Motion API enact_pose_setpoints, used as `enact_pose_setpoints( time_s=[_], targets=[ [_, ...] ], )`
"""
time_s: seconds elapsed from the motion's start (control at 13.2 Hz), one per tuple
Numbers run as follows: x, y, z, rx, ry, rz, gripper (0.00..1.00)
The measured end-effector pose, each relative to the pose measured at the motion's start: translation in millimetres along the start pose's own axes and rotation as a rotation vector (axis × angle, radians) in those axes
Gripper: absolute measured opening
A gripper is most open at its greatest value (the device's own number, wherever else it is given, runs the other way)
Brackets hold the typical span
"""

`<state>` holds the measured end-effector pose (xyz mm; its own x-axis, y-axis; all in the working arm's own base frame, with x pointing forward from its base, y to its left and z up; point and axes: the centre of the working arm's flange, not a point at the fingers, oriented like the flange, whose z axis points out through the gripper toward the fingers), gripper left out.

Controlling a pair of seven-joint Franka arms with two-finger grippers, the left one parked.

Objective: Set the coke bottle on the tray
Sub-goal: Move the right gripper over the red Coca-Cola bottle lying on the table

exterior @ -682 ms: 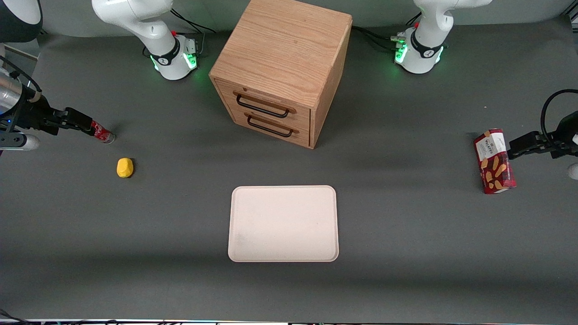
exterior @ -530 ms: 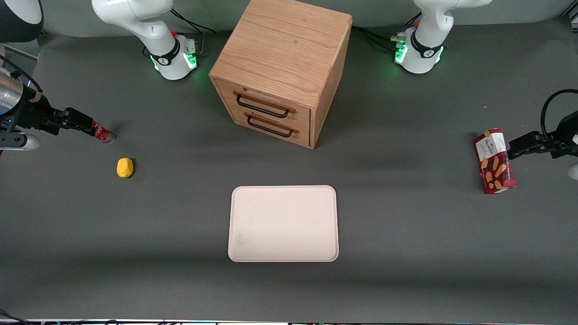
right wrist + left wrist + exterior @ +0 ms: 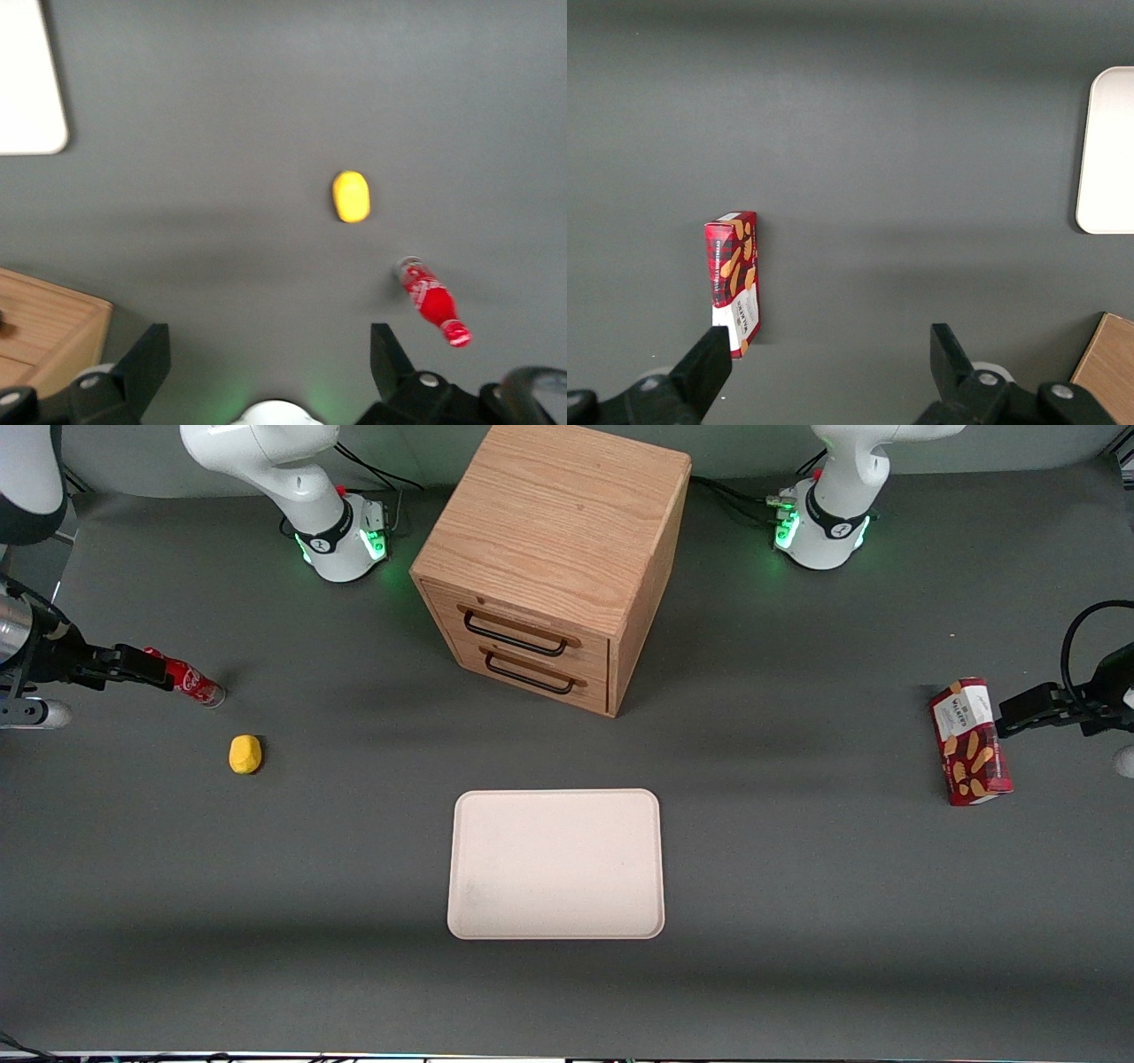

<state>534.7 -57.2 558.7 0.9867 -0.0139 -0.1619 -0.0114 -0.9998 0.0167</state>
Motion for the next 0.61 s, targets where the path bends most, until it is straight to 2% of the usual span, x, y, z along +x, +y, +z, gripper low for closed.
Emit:
enact_pose_setpoints(
  time_s=[0.23, 0.45, 0.61],
  targets=[
    [-25, 56, 42, -0.023, 0.025, -0.068, 1.0],
    [-59, 100, 90, 0.007, 0.041, -0.149, 1.0],
    [-72, 128, 120, 0.01, 0.041, -0.176, 1.0]
  ],
)
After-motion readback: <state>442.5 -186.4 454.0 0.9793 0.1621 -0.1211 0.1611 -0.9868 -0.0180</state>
